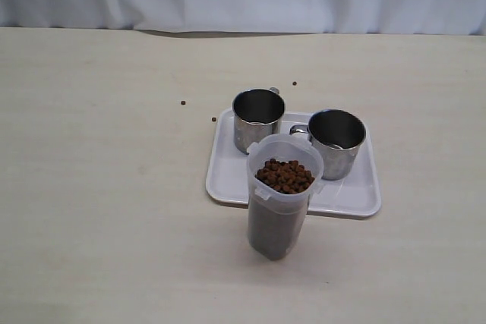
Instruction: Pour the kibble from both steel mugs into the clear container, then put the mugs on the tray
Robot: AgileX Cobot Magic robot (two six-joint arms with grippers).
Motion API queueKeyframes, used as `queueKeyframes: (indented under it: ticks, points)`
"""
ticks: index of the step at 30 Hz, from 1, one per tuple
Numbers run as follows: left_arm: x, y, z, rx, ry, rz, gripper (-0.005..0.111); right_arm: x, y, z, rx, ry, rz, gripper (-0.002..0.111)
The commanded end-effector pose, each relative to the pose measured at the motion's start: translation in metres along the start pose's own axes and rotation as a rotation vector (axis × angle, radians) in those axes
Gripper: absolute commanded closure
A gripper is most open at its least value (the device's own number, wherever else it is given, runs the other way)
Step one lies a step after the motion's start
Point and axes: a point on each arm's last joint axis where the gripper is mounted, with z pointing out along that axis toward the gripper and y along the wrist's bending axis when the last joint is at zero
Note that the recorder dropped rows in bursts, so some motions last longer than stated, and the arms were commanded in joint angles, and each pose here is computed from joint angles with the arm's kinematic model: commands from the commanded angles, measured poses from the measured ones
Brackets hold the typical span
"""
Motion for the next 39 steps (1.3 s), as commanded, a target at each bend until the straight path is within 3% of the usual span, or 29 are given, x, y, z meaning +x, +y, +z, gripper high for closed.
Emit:
queueKeyframes:
  ticks: [1,9,16,39]
  points:
    - [0.0001,0.0,-0.0001,0.0,-0.009,-0.002,0.107,0.0048,-0.0011,-0.0001,0.011,0.041,-0.013,0.103]
    - [-0.0001,0.0,-0.0001,0.0,-0.011,-0.002,0.107,0.0051,-0.0007,-0.0001,0.007,0.045,-0.006,0.103]
    - [-0.0001,0.0,-0.0001,-0.001,-0.011,0.0,0.107,0.0059,0.0033,-0.0002,-0.039,0.051,-0.088,0.103]
    - [-0.0001,0.0,-0.0001,-0.001,-0.011,0.0,0.107,0.006,0.0033,-0.0002,-0.039,0.053,-0.084,0.103]
